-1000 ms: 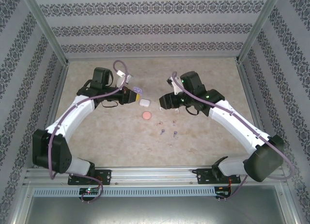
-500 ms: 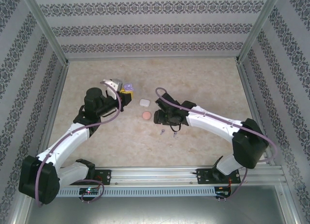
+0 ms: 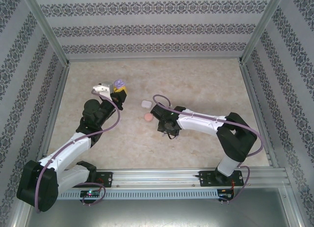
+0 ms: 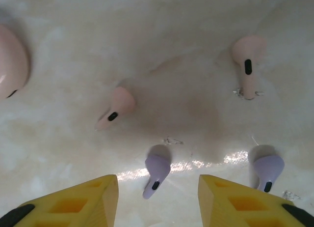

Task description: Insert the wireless bluetooth earbuds into the charging case

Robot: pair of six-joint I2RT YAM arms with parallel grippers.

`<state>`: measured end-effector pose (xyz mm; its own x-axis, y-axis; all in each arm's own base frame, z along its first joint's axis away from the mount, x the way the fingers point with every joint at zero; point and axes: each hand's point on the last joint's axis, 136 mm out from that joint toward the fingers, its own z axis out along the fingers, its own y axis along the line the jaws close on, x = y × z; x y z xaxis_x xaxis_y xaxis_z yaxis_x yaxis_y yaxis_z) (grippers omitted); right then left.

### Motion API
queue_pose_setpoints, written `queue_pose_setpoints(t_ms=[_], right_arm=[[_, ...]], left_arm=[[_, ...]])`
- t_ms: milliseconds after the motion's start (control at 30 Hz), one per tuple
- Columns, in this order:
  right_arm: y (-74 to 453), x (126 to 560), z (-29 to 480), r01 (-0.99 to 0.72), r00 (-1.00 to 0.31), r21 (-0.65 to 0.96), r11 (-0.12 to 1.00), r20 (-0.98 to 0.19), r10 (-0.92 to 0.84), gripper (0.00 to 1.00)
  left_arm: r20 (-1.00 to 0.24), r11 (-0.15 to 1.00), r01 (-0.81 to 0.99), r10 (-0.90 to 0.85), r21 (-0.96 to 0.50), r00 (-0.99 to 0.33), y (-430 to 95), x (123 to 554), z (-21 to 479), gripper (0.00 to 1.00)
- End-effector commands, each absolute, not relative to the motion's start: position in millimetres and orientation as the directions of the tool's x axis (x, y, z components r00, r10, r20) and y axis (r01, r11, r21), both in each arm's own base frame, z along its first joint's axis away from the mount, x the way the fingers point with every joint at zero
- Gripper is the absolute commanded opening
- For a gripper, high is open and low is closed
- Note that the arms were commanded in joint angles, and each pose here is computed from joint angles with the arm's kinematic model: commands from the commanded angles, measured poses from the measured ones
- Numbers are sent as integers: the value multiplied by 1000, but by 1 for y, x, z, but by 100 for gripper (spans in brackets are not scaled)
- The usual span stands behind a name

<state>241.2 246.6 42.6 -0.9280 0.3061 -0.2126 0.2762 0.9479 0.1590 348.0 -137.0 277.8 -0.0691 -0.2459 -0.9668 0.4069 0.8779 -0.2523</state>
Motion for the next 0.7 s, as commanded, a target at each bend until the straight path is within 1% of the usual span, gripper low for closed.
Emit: queue_pose_setpoints(t_ms=[0, 367, 667], right_arm=[[243, 238, 34, 329, -915, 111, 938, -207, 346, 45], [251, 242, 21, 349, -915, 90, 933, -181, 360, 42], [255, 238, 16, 357, -916, 83, 930, -164, 366, 40]], left_arm=[[-940, 870, 387, -341, -306, 23, -129, 346, 303, 0], [-947, 852, 447, -319, -271, 33, -139, 340, 307, 0], [-951, 852, 453, -308, -263, 29, -141, 341, 304, 0]])
